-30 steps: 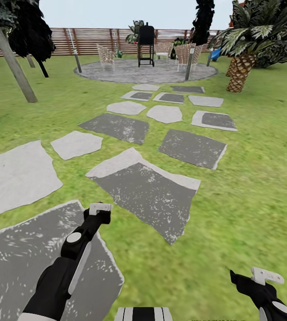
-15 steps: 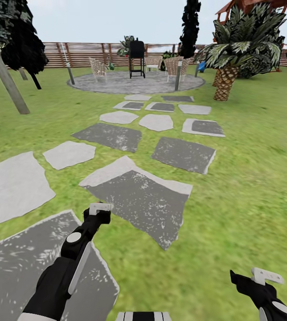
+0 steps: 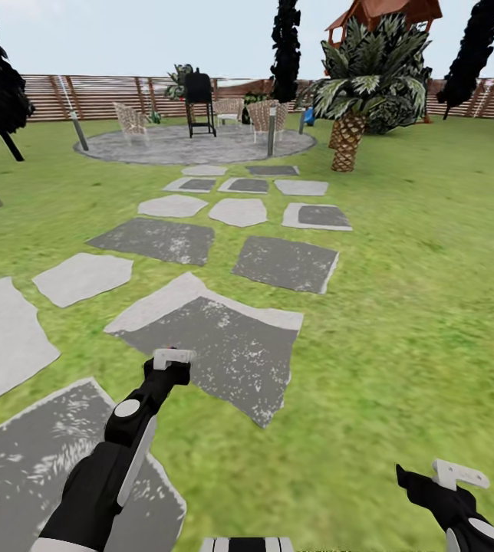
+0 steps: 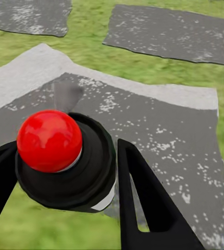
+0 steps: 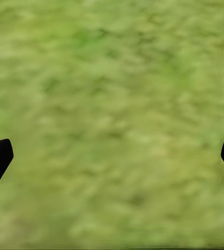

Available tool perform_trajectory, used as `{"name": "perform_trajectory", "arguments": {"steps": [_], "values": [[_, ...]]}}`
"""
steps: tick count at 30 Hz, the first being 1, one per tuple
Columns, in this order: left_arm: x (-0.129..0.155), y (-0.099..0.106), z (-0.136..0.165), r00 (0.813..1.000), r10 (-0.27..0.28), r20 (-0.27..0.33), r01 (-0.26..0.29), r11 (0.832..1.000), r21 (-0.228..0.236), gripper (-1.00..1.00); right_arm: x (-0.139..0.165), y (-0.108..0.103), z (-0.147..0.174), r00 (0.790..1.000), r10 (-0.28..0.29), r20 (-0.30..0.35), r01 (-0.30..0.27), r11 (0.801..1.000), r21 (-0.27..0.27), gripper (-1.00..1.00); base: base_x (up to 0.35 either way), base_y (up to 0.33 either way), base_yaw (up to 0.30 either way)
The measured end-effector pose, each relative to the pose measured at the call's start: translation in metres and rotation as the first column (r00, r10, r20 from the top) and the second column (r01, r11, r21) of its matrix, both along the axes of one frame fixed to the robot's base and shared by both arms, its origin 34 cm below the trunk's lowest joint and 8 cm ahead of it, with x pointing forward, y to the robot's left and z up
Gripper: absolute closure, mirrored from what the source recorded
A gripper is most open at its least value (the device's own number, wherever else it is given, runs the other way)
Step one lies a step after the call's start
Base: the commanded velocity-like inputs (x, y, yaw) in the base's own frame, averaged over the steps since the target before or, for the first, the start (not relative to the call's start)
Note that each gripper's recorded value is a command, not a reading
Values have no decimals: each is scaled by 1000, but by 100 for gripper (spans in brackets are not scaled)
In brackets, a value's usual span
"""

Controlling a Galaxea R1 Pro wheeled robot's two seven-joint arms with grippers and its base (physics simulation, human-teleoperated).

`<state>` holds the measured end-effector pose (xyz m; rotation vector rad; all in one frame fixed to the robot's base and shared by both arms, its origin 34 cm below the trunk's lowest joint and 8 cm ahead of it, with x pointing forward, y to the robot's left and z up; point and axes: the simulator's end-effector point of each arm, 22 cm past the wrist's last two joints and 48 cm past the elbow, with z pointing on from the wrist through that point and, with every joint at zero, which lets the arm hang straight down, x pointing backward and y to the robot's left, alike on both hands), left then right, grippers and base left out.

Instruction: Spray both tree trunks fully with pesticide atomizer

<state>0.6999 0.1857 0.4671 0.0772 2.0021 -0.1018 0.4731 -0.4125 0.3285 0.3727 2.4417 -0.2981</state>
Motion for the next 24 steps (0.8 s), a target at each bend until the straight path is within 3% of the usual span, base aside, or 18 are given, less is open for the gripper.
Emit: {"name": "perform_trajectory", "arguments": {"steps": [8, 17, 24], "values": [[0, 0, 3, 1000, 0, 4, 0, 1000, 0, 100, 1, 0, 2, 1000, -1, 4, 1, 1000, 0, -100, 0, 0, -265], [1, 0, 22, 999, 0, 34, 0, 1000, -1, 100, 6, 0, 14, 999, 0, 34, 0, 1000, 0, -100, 0, 0, -61], [1, 0, 23, 999, 0, 36, 0, 1000, -1, 100, 6, 0, 15, 999, 0, 36, 0, 1000, 0, -100, 0, 0, -217]]}}
